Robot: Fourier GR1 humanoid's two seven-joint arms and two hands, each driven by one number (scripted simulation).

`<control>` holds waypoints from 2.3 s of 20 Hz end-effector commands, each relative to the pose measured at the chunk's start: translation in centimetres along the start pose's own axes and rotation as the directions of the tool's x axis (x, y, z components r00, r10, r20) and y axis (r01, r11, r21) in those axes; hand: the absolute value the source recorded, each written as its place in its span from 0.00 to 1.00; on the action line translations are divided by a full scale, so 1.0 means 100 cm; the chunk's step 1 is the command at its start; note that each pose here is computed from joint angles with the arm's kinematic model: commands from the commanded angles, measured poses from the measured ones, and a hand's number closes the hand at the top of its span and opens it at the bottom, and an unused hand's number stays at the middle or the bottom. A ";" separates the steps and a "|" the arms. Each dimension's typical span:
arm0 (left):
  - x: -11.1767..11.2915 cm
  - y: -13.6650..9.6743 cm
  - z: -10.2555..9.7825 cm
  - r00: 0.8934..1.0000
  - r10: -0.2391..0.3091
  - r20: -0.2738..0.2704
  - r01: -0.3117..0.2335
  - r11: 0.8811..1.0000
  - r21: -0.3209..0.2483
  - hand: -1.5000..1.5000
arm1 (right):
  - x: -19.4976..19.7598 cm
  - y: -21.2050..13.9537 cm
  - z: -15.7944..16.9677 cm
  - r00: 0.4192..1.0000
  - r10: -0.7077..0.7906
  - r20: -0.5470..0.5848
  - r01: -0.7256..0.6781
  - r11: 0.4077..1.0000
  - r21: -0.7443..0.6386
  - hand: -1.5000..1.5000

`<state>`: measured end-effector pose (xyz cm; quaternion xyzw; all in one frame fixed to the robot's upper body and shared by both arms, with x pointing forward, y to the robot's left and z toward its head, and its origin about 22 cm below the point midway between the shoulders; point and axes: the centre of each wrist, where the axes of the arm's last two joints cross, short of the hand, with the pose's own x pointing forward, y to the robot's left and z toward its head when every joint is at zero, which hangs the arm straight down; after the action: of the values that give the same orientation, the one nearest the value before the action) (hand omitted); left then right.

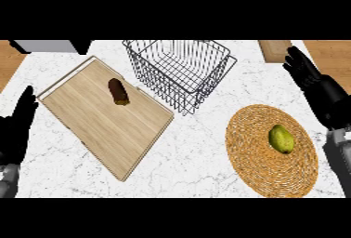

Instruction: Pick the pear from the placemat and place it in the basket

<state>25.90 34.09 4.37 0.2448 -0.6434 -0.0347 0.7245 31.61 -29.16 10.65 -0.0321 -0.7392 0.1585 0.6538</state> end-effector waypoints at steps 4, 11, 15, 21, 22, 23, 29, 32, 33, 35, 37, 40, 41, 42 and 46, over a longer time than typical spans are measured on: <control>-0.001 -0.012 0.002 0.994 0.108 -0.010 -0.109 0.993 -0.051 0.50 | -0.045 -0.028 0.018 0.806 -0.485 0.339 0.563 0.806 -0.183 1.00; 0.019 -0.040 0.000 0.978 0.204 -0.045 -0.208 0.952 -0.223 0.50 | -0.102 -0.035 0.058 0.659 -0.417 0.626 0.524 0.851 0.015 0.00; 0.027 -0.030 -0.018 0.979 0.195 -0.066 -0.205 0.951 -0.230 0.50 | -0.104 -0.060 0.044 0.663 -0.397 0.634 0.569 0.818 -0.083 0.00; 0.019 -0.023 -0.017 0.981 0.182 -0.064 -0.192 0.952 -0.239 0.50 | -0.055 -0.156 0.062 0.814 -0.438 0.380 0.480 0.877 -0.019 0.00; 0.019 -0.027 -0.019 0.978 0.194 -0.072 -0.206 0.947 -0.245 0.50 | -0.049 -0.170 0.068 0.854 -0.391 0.343 0.424 0.905 -0.024 0.00; 0.014 -0.019 -0.028 0.979 0.189 -0.079 -0.202 0.954 -0.222 0.50 | -0.041 -0.177 0.072 0.905 -0.325 0.275 0.343 0.939 -0.017 0.00; 0.006 -0.034 -0.019 0.978 0.199 -0.055 -0.206 0.947 -0.246 0.50 | 0.005 -0.248 0.104 0.997 0.050 -0.055 -0.058 0.986 -0.158 0.00; 0.024 -0.039 -0.026 0.979 0.199 -0.053 -0.206 0.942 -0.265 0.50 | -0.003 -0.267 0.111 0.991 0.023 -0.133 -0.043 0.989 -0.144 0.00; 0.011 -0.048 -0.015 0.980 0.190 -0.061 -0.200 0.939 -0.280 0.50 | -0.001 -0.269 0.109 0.989 0.021 -0.143 -0.034 0.995 -0.089 0.00; 0.012 -0.054 -0.022 0.975 0.216 -0.061 -0.224 0.932 -0.287 0.50 | -0.004 -0.274 0.115 0.987 0.032 -0.159 -0.031 0.999 0.008 0.00; 0.023 -0.047 -0.028 0.980 0.196 -0.048 -0.201 0.943 -0.265 0.50 | -0.012 -0.269 0.114 0.986 0.024 -0.168 -0.005 0.993 0.115 0.00; 0.027 -0.048 -0.033 0.978 0.202 -0.056 -0.210 0.940 -0.268 0.50 | -0.028 -0.262 0.116 0.985 -0.018 -0.169 0.050 0.981 0.188 0.00; 0.015 -0.040 -0.029 0.979 0.194 -0.056 -0.202 0.950 -0.239 0.50 | -0.037 -0.265 0.133 0.985 -0.042 -0.166 0.072 0.981 0.181 0.00; 0.009 -0.045 -0.021 0.978 0.199 -0.068 -0.210 0.941 -0.266 0.50 | -0.024 -0.275 0.138 0.985 -0.026 -0.169 0.057 0.981 0.186 0.00; 0.004 -0.037 -0.025 0.977 0.200 -0.074 -0.212 0.944 -0.251 0.50 | -0.052 -0.259 0.140 0.983 -0.135 -0.125 0.157 0.969 0.191 0.00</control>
<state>29.62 30.77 3.75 0.0793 -0.6427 -0.0417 0.7609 24.06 -57.21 13.54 -0.0357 -0.6503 0.1798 0.7372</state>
